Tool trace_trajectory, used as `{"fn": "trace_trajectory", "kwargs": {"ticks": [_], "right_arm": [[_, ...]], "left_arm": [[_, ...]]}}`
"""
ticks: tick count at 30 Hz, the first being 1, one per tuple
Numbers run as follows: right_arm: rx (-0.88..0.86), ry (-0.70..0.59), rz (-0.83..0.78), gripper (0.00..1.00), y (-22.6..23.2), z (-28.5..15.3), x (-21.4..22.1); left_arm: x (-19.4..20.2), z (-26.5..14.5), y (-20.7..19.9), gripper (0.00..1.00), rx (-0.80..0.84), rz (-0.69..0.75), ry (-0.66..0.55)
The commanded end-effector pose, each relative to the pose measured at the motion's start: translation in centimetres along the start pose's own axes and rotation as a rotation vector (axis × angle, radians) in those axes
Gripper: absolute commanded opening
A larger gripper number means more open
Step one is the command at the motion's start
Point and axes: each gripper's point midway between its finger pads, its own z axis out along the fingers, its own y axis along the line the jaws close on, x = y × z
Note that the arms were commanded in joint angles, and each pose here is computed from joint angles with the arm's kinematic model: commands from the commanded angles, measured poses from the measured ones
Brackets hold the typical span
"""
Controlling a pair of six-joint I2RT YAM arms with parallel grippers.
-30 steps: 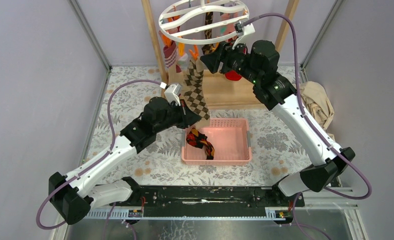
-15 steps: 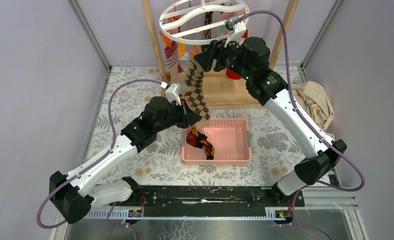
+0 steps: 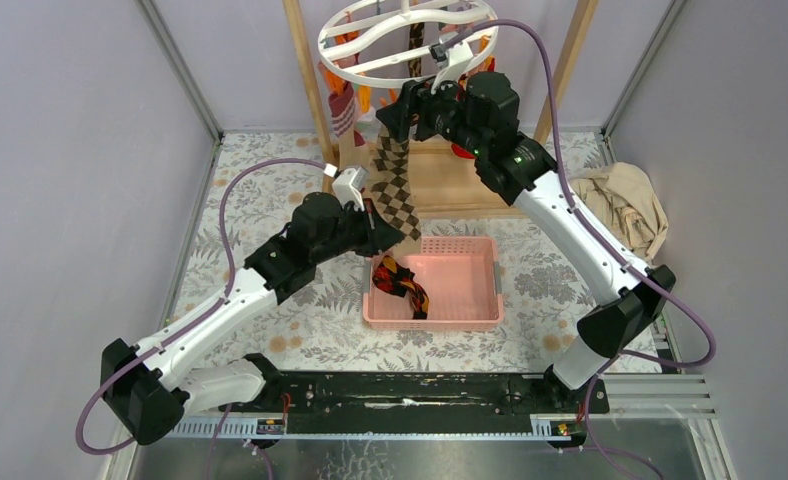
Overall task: Remove the socks clipped to the hanger
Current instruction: Remove the sock from the hanger.
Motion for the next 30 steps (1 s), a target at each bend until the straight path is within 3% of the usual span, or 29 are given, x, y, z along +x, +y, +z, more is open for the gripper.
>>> {"fn": "trace_trajectory", "kwargs": {"ticks": [1,30], "right_arm": [[0.001,-0.111,-0.047,0.72,0.9,0.1,-3.3],[0.098,-0.214,-0.051,0.74,-0.4,1.9,-4.8]], "left_arm": [[0.1,0.5,-0.3,0.05,0.028,0.012,0.009],[0.3,0.6,0.2,0.05,0.013,0.033,0.020]]}}
